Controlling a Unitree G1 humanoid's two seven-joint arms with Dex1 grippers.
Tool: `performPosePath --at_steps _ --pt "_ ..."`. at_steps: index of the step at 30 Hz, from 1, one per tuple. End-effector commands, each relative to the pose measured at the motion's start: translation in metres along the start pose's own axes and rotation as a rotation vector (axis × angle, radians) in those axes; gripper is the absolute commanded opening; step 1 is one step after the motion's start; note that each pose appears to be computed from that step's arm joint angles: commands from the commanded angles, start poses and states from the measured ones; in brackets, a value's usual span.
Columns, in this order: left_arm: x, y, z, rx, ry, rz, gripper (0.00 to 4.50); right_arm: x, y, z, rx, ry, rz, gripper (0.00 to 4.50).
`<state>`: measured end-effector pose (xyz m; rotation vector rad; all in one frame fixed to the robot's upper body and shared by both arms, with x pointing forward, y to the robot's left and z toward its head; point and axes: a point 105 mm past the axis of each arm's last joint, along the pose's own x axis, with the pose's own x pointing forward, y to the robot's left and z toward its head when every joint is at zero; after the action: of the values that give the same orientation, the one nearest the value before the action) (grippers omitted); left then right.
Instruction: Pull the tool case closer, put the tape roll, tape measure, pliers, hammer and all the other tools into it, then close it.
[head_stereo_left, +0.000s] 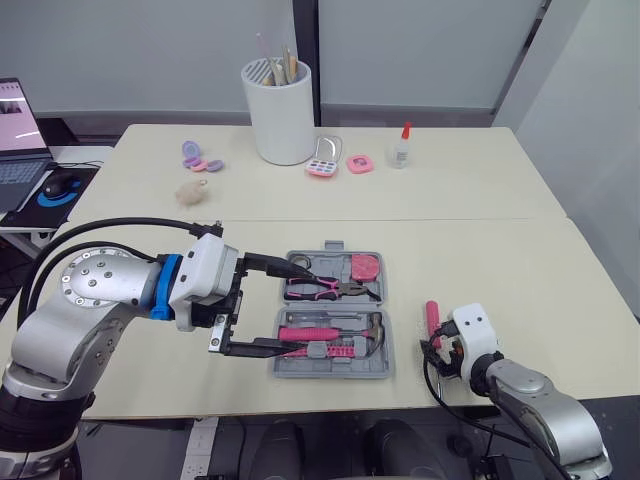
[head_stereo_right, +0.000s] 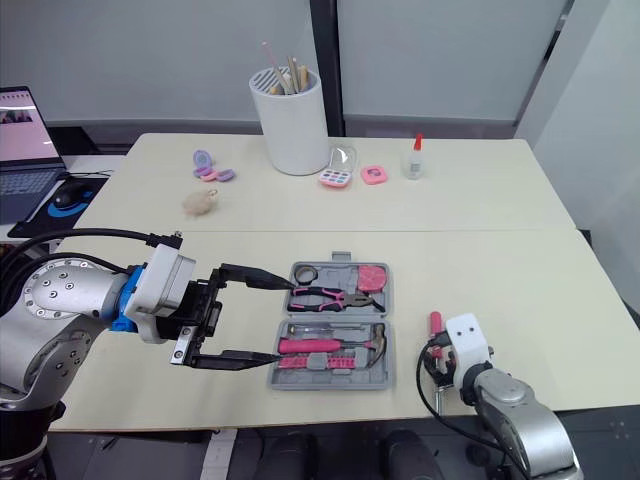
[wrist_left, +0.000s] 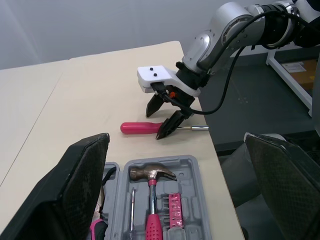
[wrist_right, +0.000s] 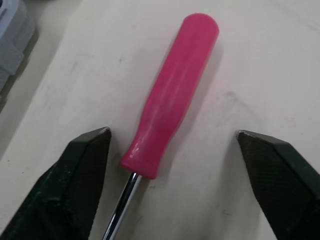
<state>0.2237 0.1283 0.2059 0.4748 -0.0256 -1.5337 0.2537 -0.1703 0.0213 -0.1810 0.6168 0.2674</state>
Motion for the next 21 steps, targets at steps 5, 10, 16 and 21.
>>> performPosePath --at_steps 5,10,16,21 --pt "-0.002 0.001 0.008 0.046 0.008 0.010 4.50 0.004 0.007 -0.010 -0.012 -0.003 0.031 1.96" --pt "-0.002 0.001 0.007 0.048 0.009 0.014 4.50 0.004 0.006 -0.010 -0.019 -0.012 0.019 0.99" --pt "-0.001 0.002 0.007 0.049 0.007 0.016 4.50 0.004 -0.001 0.001 -0.106 -0.051 0.006 0.71" --pt "-0.001 0.004 0.006 0.047 0.007 0.021 4.50 0.008 -0.018 0.026 -0.213 -0.089 0.019 0.71"
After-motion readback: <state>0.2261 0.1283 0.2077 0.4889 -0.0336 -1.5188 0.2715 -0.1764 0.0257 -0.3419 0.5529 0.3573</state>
